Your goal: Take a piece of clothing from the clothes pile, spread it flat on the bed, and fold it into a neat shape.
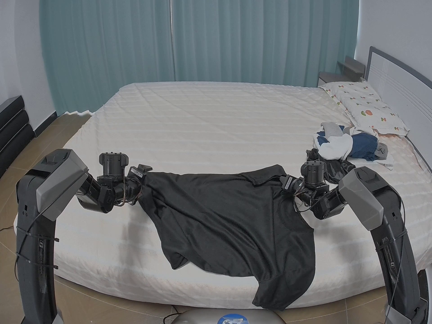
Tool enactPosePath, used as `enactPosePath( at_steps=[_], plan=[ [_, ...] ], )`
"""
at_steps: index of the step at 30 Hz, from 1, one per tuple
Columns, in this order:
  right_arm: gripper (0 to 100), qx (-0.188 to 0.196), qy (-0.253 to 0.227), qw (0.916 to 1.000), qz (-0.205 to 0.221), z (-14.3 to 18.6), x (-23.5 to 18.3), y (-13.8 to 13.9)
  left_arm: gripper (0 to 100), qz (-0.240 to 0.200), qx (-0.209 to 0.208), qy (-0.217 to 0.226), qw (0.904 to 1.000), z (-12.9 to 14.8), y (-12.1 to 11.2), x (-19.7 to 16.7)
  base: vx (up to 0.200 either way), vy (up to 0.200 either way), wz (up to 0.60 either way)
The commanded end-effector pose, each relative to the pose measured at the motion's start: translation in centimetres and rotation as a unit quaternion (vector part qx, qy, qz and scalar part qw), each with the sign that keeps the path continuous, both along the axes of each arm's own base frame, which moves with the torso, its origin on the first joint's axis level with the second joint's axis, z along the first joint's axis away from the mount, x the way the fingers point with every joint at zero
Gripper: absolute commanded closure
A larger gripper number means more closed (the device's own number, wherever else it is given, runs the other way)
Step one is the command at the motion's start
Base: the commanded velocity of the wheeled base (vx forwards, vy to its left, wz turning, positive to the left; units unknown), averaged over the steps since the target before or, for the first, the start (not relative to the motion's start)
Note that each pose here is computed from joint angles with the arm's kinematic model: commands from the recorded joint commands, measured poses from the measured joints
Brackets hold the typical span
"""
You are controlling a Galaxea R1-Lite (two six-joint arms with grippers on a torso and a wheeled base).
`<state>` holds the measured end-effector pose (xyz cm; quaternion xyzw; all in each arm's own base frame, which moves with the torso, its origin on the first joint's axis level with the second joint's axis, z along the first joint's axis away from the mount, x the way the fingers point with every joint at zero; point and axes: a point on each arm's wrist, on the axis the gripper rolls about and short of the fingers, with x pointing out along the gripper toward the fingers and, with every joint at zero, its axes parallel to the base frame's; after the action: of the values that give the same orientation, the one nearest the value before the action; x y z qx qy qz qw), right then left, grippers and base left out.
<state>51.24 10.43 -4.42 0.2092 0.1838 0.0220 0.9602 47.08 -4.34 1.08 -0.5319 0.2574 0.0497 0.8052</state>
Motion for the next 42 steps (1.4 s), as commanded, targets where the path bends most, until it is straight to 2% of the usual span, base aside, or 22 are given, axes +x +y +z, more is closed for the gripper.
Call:
enactPosePath(
  at_steps=[1, 5, 8, 10, 12, 13, 14, 16, 24, 25, 30, 33, 37, 42],
  plan=[
    [100, -0.003, 0.002, 1.0, -0.009, -1.6, 0.9, -0.6, 0, 0.0, 0.002, -0.001, 1.0, -0.1, 0.0, 0.0, 0.0, 0.0, 0.0],
    [100, 0.0, -0.018, 0.9996, -0.02, -0.4, 1.5, -1.6, 0, -0.001, 0.002, 0.001, 1.0, -0.1, -0.1, 0.0, 0.0, 0.0, 0.0],
    [100, 0.005, -0.051, 0.998, -0.038, 1.5, 2.6, -2.8, 0, -0.002, 0.003, 0.0, 1.0, -0.1, -0.1, 0.0, 0.0, 0.0, 0.0],
    [100, 0.006, -0.095, 0.9928, -0.073, 3.7, 4.0, -4.7, 0, -0.002, 0.003, 0.0, 1.0, -0.1, -0.1, 0.0, 0.0, 0.0, 0.0],
    [100, 0.008, -0.116, 0.9894, -0.087, 4.8, 4.5, -5.7, 0, -0.002, 0.003, 0.0, 1.0, -0.1, -0.1, 0.0, 0.0, 0.0, 0.0],
    [100, 0.008, -0.116, 0.9894, -0.087, 4.8, 4.5, -5.7, 0, -0.002, 0.003, 0.0, 1.0, -0.1, -0.1, 0.0, 0.0, 0.0, 0.0],
    [100, 0.004, -0.113, 0.9884, -0.1, 5.0, 4.7, -7.5, 0, -0.002, 0.004, 0.001, 1.0, -0.2, -0.1, 0.0, 0.0, 0.0, 0.0],
    [100, 0.001, -0.116, 0.988, -0.102, 5.3, 4.8, -8.2, 0, -0.002, 0.004, 0.001, 1.0, -0.2, -0.1, 0.0, 0.0, 0.0, 0.0],
    [100, -0.005, -0.107, 0.9904, -0.088, 4.1, 4.8, -9.0, 0, -0.002, 0.006, 0.002, 1.0, -0.3, -0.2, -0.1, 0.0, 0.0, 0.0],
    [0, -0.005, -0.106, 0.9905, -0.087, 4.0, 4.8, -9.1, 0, -0.002, 0.006, 0.002, 1.0, -0.3, -0.2, -0.1, 0.0, 0.0, 0.0],
    [0, -0.008, -0.093, 0.9911, -0.095, 2.6, 4.8, -9.3, 0, -0.003, 0.006, 0.003, 1.0, -0.2, -0.3, -0.1, 0.0, 0.0, 0.0],
    [0, -0.01, -0.088, 0.9911, -0.1, 2.8, 4.6, -9.6, 0, -0.003, 0.007, 0.004, 1.0, -0.2, -0.3, -0.1, 0.0, 0.0, 0.0],
    [0, -0.006, -0.046, 0.9941, -0.098, 3.6, 2.2, -10.1, 0, -0.008, 0.008, 0.009, 0.9999, -0.4, -0.3, -0.6, 0.0, 0.0, 0.0],
    [0, 0.0, -0.001, 0.9975, -0.071, 2.6, -2.0, -10.0, 0, -0.01, 0.01, 0.009, 0.9999, -0.3, -0.4, -0.6, 0.0, 0.0, 0.0]
  ],
)
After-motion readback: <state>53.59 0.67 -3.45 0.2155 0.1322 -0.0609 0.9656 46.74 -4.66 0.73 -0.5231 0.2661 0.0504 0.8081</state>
